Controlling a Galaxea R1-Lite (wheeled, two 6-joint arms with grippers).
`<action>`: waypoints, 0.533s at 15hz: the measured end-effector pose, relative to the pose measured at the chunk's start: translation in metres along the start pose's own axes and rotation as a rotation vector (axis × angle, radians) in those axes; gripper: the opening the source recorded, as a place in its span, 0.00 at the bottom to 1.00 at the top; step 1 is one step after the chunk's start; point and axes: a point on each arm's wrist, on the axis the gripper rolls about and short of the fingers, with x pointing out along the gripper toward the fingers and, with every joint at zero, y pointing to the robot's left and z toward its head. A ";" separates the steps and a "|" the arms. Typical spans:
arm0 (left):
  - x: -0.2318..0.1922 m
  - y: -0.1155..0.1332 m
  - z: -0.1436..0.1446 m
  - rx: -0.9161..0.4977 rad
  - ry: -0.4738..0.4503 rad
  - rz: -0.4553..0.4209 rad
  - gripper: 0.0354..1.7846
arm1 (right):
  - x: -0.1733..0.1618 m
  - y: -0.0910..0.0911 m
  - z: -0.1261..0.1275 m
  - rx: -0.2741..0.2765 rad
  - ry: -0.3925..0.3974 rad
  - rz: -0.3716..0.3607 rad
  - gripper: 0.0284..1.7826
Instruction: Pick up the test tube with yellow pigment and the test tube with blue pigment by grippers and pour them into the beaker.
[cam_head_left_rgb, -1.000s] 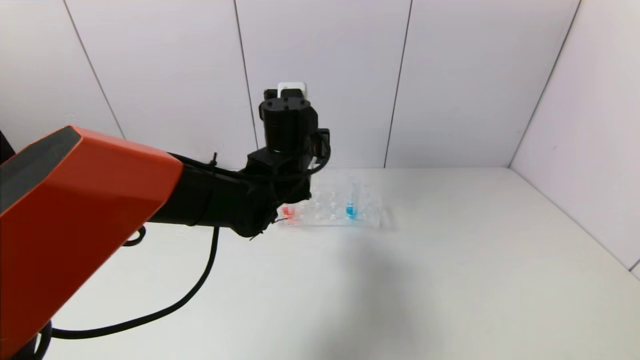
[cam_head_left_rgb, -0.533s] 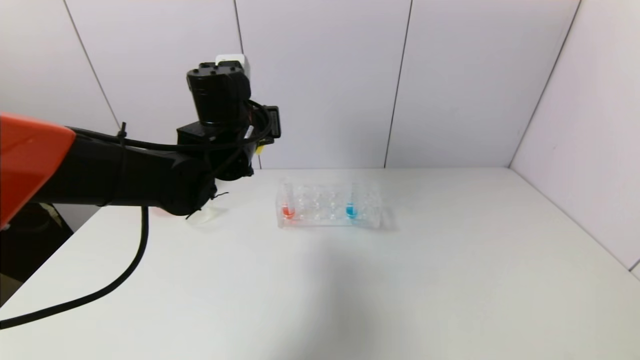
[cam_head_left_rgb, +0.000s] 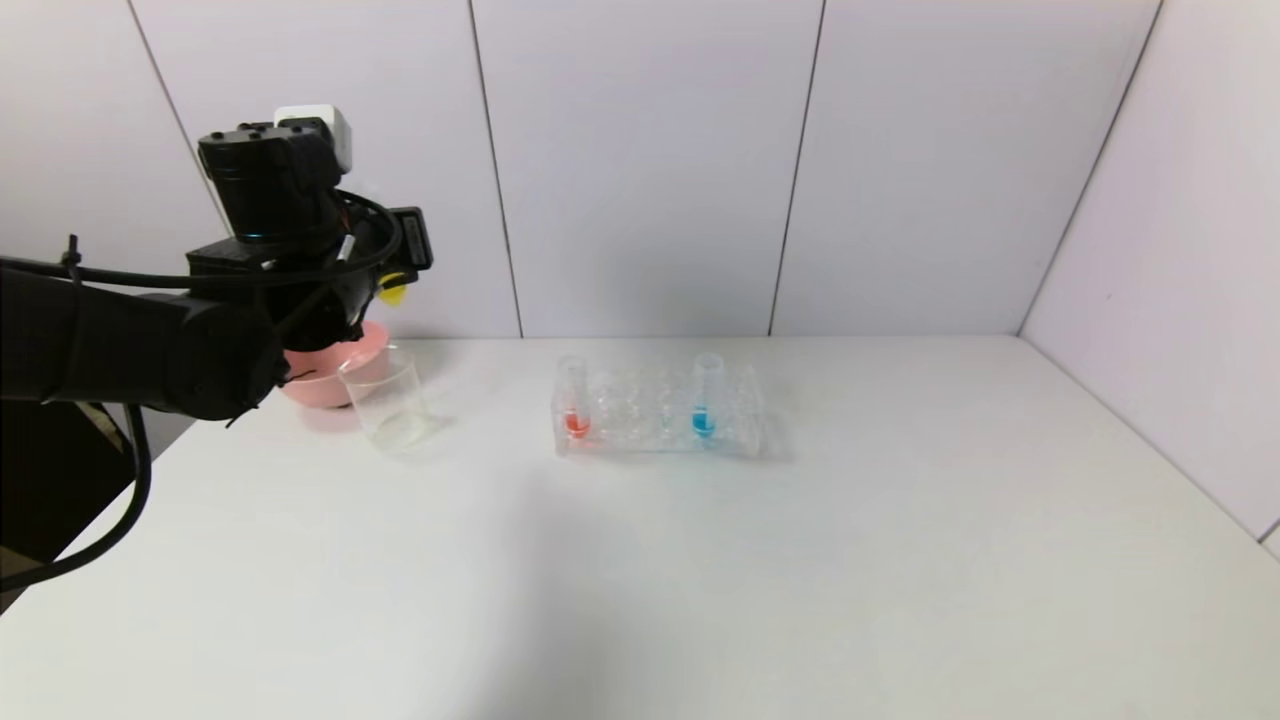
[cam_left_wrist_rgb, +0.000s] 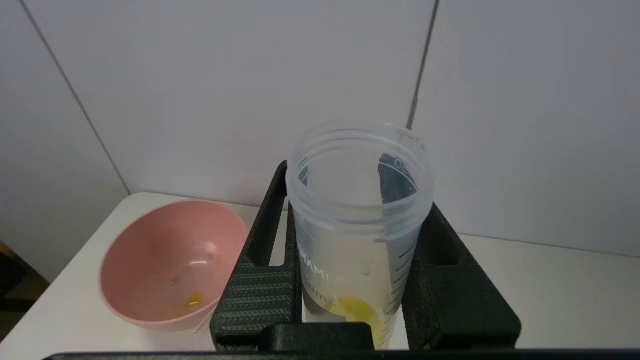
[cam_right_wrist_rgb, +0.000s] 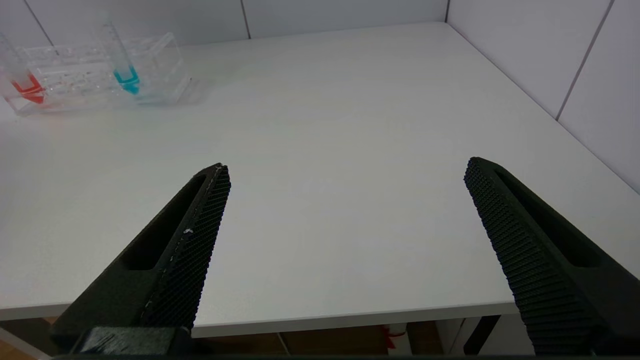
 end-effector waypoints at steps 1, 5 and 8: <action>0.000 0.008 0.001 0.001 -0.001 0.007 0.29 | 0.000 0.000 0.000 0.000 0.000 0.000 0.96; 0.001 0.044 0.002 0.012 0.009 0.040 0.29 | 0.000 0.000 0.000 0.000 0.000 0.000 0.96; 0.001 0.065 0.002 0.018 0.016 0.068 0.29 | 0.000 0.000 0.000 0.000 0.000 0.000 0.96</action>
